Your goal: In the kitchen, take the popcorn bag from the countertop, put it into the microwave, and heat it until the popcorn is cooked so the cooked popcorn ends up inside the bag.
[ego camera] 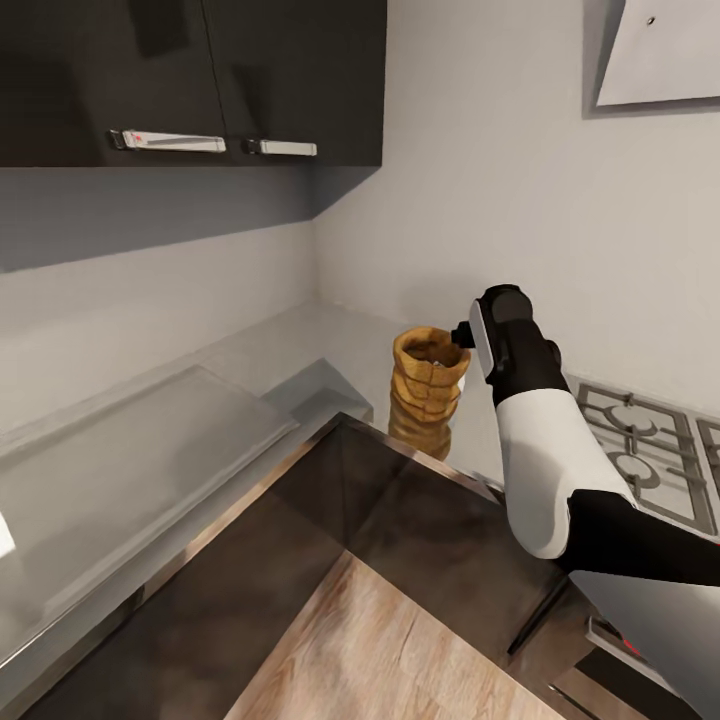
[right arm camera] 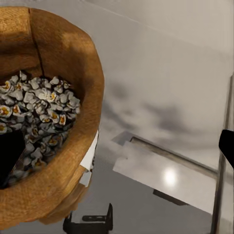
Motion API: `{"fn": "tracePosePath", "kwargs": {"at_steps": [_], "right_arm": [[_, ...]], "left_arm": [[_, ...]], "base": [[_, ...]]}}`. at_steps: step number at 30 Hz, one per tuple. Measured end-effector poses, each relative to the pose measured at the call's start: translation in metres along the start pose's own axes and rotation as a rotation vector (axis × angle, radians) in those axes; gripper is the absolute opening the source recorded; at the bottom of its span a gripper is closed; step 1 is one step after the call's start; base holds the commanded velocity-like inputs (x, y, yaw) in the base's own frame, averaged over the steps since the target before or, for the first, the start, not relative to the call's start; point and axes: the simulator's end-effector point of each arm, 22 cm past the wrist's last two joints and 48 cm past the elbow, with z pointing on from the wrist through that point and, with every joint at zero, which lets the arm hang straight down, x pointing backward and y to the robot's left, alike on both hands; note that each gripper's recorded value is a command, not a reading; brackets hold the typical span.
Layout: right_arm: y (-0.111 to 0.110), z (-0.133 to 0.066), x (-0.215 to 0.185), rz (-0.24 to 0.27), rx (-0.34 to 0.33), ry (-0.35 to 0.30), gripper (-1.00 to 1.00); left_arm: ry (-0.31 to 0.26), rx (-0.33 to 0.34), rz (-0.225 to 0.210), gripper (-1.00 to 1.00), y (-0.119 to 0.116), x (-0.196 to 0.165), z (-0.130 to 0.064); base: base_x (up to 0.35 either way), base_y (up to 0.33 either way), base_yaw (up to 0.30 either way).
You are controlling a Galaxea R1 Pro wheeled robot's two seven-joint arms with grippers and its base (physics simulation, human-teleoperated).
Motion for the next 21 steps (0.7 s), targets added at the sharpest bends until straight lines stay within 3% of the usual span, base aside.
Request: {"fn": "tracePosePath", "kwargs": {"at_steps": [7,16,21], "right_arm": [[0.002,0.002,0.004,-0.002,-0.005,0.01,1.0],[0.02,0.024,0.046,-0.055,-0.026,0.123,1.0],[0.021,0.026,0.052,-0.065,-0.024,0.135,1.0]], "left_arm": [[0.0,0.0,0.0,1.0,0.0,0.0,0.0],[0.0,0.0,0.0,1.0,0.0,0.0,0.0],[0.0,0.0,0.0,1.0,0.0,0.0,0.0]], "base": [[0.118,0.0,0.0],[0.005,0.0,0.0],[0.0,0.0,0.0]]}}
